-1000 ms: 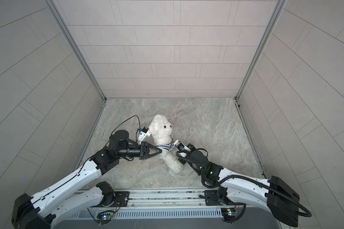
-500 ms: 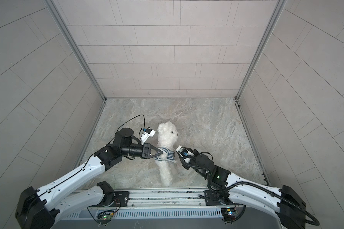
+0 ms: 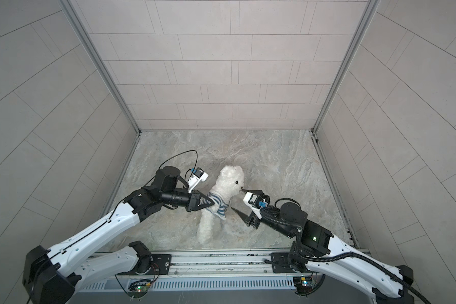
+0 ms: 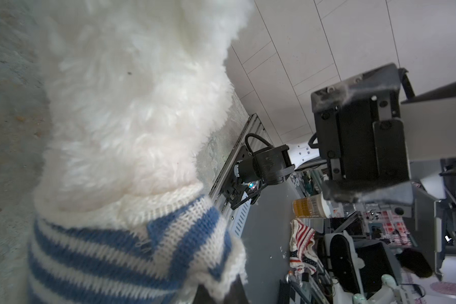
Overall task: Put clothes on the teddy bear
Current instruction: 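Grasp the sweater edge at the bear's chest with the right gripper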
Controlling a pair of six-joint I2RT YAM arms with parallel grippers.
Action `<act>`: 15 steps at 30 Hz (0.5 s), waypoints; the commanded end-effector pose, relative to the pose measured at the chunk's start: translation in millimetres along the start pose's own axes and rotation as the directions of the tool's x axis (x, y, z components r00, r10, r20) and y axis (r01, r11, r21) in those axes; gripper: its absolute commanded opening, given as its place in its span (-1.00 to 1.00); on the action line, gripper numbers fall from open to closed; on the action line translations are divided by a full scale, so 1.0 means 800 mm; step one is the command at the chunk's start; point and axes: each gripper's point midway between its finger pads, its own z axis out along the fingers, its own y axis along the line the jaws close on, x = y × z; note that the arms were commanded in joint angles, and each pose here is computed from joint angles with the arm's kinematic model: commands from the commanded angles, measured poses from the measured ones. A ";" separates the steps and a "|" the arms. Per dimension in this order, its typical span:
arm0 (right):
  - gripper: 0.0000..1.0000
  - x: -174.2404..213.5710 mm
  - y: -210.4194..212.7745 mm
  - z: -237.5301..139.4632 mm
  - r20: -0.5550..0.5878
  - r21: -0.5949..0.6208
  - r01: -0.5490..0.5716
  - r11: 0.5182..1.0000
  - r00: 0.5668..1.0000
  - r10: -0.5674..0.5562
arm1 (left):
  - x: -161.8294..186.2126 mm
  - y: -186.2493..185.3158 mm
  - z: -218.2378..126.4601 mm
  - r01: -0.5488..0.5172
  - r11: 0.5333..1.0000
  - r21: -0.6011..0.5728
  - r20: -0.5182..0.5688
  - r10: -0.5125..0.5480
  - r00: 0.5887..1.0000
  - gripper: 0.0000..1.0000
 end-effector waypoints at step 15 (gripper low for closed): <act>-0.38 0.037 0.045 0.074 -0.121 -0.089 0.226 0.970 0.964 -0.236 | -0.038 0.018 0.004 0.280 0.959 0.051 0.230 -0.284 0.931 -1.00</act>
